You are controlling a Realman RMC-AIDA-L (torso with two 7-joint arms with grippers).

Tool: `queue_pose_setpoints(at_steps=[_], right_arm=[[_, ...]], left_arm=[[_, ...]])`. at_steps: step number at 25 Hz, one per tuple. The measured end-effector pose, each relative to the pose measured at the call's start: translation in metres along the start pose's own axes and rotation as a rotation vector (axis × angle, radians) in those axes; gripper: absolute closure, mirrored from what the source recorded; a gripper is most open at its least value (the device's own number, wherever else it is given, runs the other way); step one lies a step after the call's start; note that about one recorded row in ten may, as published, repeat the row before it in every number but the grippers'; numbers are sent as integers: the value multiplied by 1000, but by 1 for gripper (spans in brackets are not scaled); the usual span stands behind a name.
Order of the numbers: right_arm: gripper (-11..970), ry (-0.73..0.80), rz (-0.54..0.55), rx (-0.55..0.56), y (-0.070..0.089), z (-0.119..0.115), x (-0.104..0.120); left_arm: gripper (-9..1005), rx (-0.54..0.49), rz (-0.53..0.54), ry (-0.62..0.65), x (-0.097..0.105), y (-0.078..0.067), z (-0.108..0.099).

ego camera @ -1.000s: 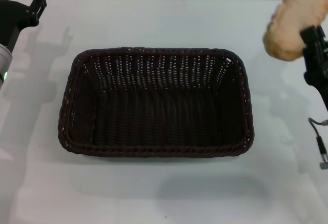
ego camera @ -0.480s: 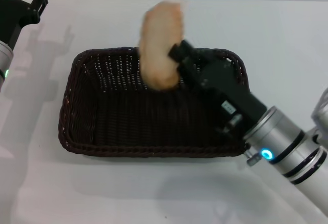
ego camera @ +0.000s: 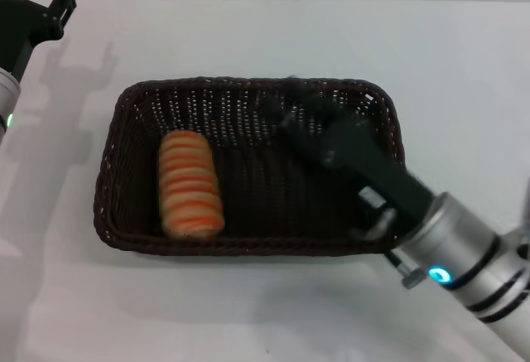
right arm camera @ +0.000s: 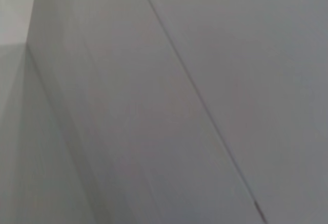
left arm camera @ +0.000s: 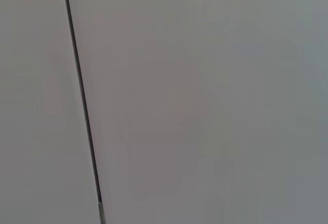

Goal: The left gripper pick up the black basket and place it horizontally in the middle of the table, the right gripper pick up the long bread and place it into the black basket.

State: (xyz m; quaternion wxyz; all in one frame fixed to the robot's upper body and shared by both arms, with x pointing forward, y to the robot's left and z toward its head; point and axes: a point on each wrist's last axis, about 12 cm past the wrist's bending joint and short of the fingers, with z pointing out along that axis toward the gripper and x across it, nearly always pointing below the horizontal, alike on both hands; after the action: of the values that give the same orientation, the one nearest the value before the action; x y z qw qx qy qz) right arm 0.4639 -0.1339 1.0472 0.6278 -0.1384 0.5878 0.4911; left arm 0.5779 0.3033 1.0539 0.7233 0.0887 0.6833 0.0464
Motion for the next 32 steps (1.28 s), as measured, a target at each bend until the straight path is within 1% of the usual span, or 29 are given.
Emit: queue_pose_setpoints(at_steps=[1, 2, 3, 4, 5, 6, 7, 8, 9, 10, 11, 12, 13, 14, 15, 16, 17, 18, 19, 21, 22, 23, 28, 29, 32], right_arm=[[599, -52, -17, 36, -6, -8, -6], [576, -52, -17, 36, -6, -8, -6], [554, -107, -46, 100, -15, -21, -13], [532, -133, -61, 139, -21, -29, -17], [509, -133, -61, 139, -21, -29, -17], [487, -177, -88, 226, -31, -45, -22], [464, -177, -88, 226, -31, -45, -22], [442, -225, -118, 328, -40, -65, -29], [420, -225, -118, 328, -40, -65, -29], [397, -253, -134, 377, -44, -76, -32], [375, -296, -165, 457, -48, -96, -37], [345, -296, -165, 457, -48, -96, -37], [316, -333, -198, 532, -52, -115, -42], [286, -333, -198, 532, -52, -115, -42], [257, -347, -215, 570, -53, -125, -44], [227, -364, -242, 640, -55, -142, -47], [188, -364, -242, 640, -55, -142, -47], [149, -373, -263, 698, -57, -155, -49], [149, -373, -263, 698, -57, -155, -49], [149, -388, -287, 773, -59, -171, -52], [149, -388, -287, 773, -59, -171, -52], [149, -394, -296, 807, -60, -178, -53], [149, -388, -303, 838, -62, -183, -53], [149, -385, -303, 840, -62, -183, -53], [149, -382, -303, 840, -63, -182, -53]], left_arm=[[218, -4, -2, 1, 0, 1, -1], [218, -4, -2, 1, 0, 1, -1], [218, -10, -4, 2, 1, 2, -2], [217, -10, -4, 2, 1, 2, -2], [217, -12, -4, 2, 2, 3, -3], [217, -18, -6, 4, 3, 4, -6], [217, -18, -6, 4, 3, 4, -6], [217, -25, -9, 6, 5, 5, -9], [217, -25, -9, 6, 5, 5, -9], [217, -28, -11, 7, 5, 5, -10], [217, -37, -15, 7, 7, 7, -13], [217, -37, -15, 7, 7, 7, -13], [217, -56, -22, 3, 7, 10, -16], [217, -56, -22, 3, 7, 10, -16], [217, -64, -24, 1, 8, 12, -17], [217, -78, -27, -2, 9, 15, -19], [217, -78, -27, -2, 9, 15, -19], [217, -87, -29, 0, 10, 17, -22], [217, -87, -29, 0, 10, 17, -22], [216, -106, -33, 6, 12, 21, -27], [216, -106, -33, 6, 12, 21, -27], [216, -128, -39, 7, 14, 25, -30], [216, -166, -50, 4, 17, 31, -38], [216, -197, -66, -2, 18, 34, -42], [217, -225, -81, 0, 20, 38, -46]])
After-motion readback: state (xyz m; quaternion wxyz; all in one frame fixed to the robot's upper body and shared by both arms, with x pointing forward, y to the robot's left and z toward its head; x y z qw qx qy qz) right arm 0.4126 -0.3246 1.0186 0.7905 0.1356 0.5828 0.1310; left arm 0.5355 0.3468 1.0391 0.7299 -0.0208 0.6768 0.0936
